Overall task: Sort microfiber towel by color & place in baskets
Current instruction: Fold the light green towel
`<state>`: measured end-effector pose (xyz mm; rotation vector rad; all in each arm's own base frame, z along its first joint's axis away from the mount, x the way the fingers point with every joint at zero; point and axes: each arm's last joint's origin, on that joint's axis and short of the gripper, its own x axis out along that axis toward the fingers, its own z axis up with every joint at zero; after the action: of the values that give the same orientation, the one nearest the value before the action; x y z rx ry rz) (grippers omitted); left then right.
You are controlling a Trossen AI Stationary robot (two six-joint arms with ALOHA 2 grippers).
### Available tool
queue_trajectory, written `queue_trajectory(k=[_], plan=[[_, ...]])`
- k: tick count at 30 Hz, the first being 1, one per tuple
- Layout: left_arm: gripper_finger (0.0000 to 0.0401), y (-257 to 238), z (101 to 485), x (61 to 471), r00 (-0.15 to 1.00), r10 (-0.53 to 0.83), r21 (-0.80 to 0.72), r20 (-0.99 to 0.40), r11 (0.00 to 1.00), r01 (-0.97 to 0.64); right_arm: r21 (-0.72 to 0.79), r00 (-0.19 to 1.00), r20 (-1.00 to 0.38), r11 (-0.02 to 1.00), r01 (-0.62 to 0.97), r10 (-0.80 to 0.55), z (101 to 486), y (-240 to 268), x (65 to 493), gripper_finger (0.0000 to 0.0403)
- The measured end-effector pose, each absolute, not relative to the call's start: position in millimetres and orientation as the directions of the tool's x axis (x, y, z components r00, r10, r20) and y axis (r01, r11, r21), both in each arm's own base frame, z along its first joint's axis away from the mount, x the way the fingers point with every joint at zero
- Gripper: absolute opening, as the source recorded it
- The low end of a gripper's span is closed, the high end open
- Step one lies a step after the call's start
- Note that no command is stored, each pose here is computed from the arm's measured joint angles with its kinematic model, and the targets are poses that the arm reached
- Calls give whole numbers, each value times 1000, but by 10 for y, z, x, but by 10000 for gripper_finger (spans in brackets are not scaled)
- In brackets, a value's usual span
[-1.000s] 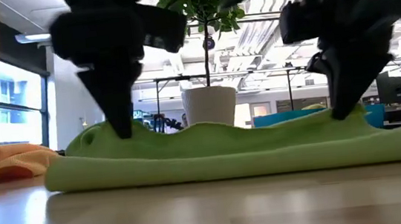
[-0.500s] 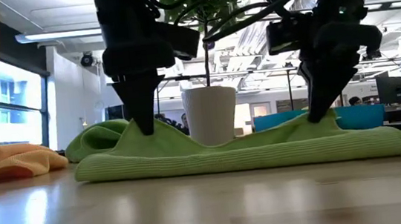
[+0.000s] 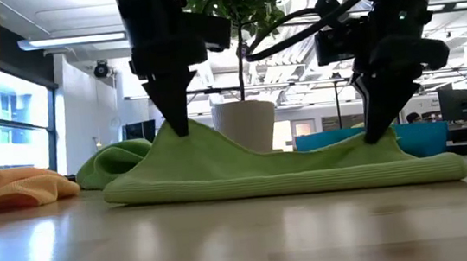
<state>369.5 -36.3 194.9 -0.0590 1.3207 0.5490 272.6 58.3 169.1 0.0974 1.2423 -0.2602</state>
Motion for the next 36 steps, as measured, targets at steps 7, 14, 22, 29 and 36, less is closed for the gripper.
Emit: queue_trajectory(k=[7, 14, 22, 29, 36], plan=[[1, -269, 1927, 3710, 126, 354, 269, -927, 860, -433, -94, 300, -936, 953, 288, -183, 1693, 514, 2739, 2], [33, -227, 1931, 3712, 125, 392, 310, -911, 854, -417, -97, 299, -936, 953, 288, -186, 1693, 491, 2744, 66], [119, -139, 1950, 3707, 116, 446, 347, -887, 812, -469, -55, 287, -944, 935, 352, -163, 1723, 500, 2749, 141], [138, -285, 1989, 3681, 129, 186, 123, -974, 914, -388, 55, 370, -926, 941, 333, -77, 1846, 716, 2832, 135], [129, -548, 1748, 3673, 201, 85, 30, -976, 965, -262, 74, 381, -921, 922, 379, -82, 1758, 915, 2731, 126]])
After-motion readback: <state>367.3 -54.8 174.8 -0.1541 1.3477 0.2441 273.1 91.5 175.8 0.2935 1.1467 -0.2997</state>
